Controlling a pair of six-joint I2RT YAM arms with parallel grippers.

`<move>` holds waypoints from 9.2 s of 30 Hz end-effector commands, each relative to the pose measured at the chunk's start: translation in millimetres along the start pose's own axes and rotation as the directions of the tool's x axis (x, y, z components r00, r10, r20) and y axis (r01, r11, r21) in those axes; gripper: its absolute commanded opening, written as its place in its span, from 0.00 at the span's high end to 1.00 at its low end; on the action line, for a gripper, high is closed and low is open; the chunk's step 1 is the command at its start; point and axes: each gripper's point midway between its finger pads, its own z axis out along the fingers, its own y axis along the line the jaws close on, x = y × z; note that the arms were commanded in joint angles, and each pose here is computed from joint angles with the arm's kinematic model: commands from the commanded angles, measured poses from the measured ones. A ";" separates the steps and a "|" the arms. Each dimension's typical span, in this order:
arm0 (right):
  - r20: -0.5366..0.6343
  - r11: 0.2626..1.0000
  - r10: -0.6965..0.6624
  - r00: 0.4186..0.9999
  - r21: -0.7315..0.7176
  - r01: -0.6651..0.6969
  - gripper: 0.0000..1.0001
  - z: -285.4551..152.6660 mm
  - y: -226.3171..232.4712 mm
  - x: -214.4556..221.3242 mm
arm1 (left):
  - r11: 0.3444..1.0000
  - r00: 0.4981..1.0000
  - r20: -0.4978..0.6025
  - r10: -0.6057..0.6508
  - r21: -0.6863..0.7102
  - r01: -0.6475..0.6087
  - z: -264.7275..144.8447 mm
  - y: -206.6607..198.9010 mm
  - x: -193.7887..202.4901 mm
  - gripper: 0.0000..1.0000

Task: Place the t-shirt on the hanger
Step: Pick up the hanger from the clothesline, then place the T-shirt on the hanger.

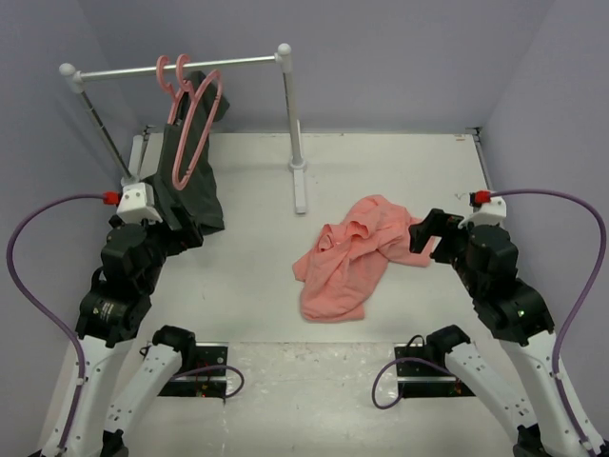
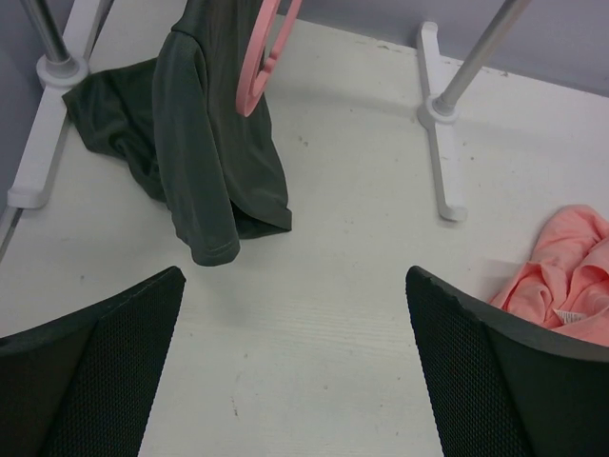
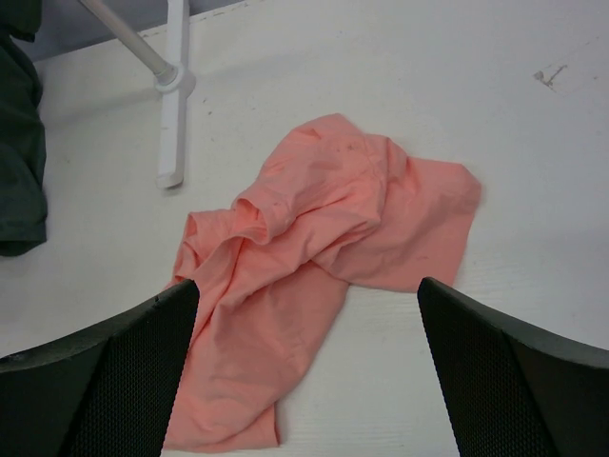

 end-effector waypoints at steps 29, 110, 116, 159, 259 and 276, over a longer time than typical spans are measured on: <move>0.030 0.989 -0.012 0.999 -0.148 0.016 0.01 -0.6 31.0 -15.9 | 0.965 0.959 -0.140 0.245 -0.059 -0.255 156.1 -48.8 -144.9 0.26; -0.424 0.976 0.010 0.906 0.202 0.084 0.73 211.1 19.9 145.4 | 0.662 0.880 -0.433 0.193 0.719 0.209 1.0 -149.0 127.7 1.00; -0.365 0.973 -0.012 0.931 0.209 0.094 1.00 207.7 18.3 121.7 | 0.663 0.858 -0.463 0.221 0.717 0.216 -5.6 -156.1 144.3 1.00; -0.309 0.792 -0.397 0.864 -0.591 0.153 1.00 91.2 199.6 14.4 | 0.317 0.973 -0.063 0.221 0.948 -0.011 -26.5 -267.0 138.4 1.00; 0.477 0.247 -0.652 0.589 -0.601 0.760 1.00 33.7 146.5 -17.3 | 0.566 0.891 -0.339 -0.301 0.689 0.453 60.6 -249.0 131.2 0.13; 0.478 0.308 -0.636 0.606 -0.562 0.768 1.00 47.1 152.2 -27.6 | 0.545 0.770 -0.587 -0.249 0.572 0.613 79.6 -290.7 220.5 0.57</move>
